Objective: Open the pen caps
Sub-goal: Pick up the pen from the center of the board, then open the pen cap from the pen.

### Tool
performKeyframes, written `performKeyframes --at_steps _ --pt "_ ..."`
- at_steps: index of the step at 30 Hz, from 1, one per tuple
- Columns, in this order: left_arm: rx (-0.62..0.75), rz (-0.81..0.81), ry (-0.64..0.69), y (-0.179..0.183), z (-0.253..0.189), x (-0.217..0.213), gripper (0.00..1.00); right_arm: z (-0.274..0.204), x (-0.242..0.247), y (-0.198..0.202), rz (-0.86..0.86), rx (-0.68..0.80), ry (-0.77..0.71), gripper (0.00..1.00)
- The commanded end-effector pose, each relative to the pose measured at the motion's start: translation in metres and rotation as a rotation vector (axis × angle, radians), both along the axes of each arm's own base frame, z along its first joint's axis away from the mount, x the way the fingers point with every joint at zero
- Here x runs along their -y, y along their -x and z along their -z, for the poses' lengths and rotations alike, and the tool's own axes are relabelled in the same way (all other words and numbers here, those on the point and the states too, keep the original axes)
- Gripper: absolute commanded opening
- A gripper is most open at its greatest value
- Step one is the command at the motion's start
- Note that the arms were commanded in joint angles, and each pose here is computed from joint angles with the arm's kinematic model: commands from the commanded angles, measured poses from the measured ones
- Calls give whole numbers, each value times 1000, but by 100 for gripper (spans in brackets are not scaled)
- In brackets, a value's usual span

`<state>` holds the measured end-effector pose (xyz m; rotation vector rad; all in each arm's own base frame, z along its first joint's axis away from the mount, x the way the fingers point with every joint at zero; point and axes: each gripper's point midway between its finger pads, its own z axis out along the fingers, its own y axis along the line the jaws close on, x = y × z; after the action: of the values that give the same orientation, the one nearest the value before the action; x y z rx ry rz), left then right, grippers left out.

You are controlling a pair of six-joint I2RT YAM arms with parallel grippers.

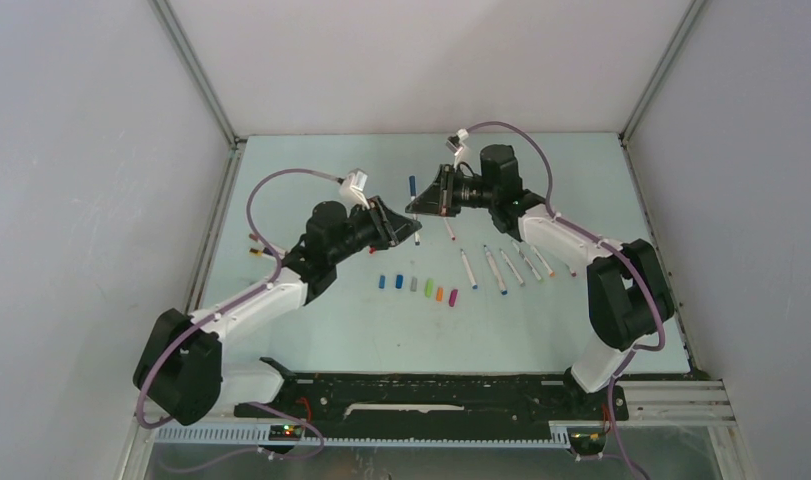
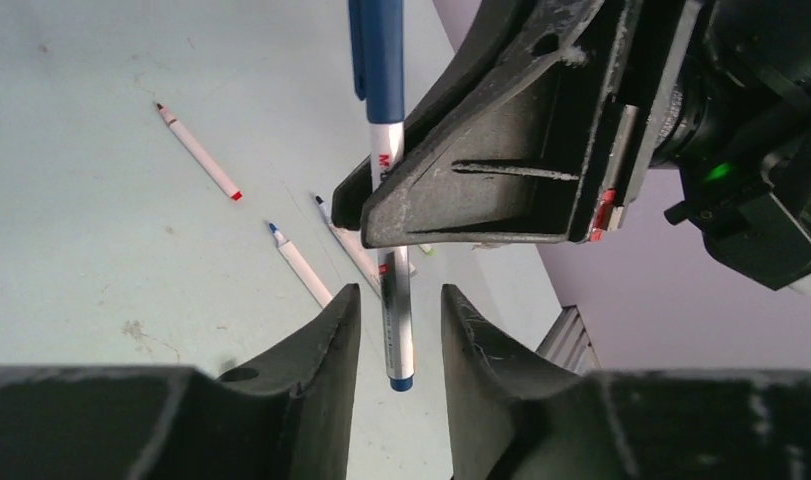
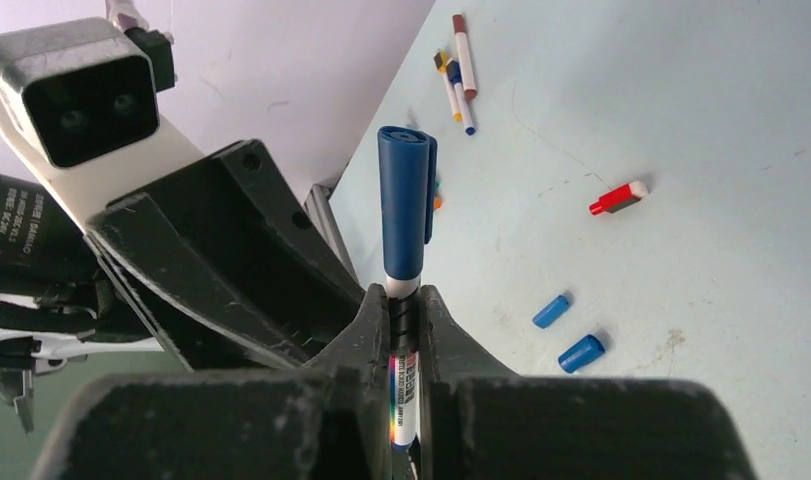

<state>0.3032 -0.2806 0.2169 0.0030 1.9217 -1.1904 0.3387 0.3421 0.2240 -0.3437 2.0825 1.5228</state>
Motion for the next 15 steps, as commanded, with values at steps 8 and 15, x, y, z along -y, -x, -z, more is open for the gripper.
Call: performKeyframes --at_steps 8,15 --pt "311 -95 15 16 -83 -36 89 -43 28 41 -332 350 -80 0" --pt "335 3 146 21 -115 -22 100 -44 41 92 -561 500 -113 0"
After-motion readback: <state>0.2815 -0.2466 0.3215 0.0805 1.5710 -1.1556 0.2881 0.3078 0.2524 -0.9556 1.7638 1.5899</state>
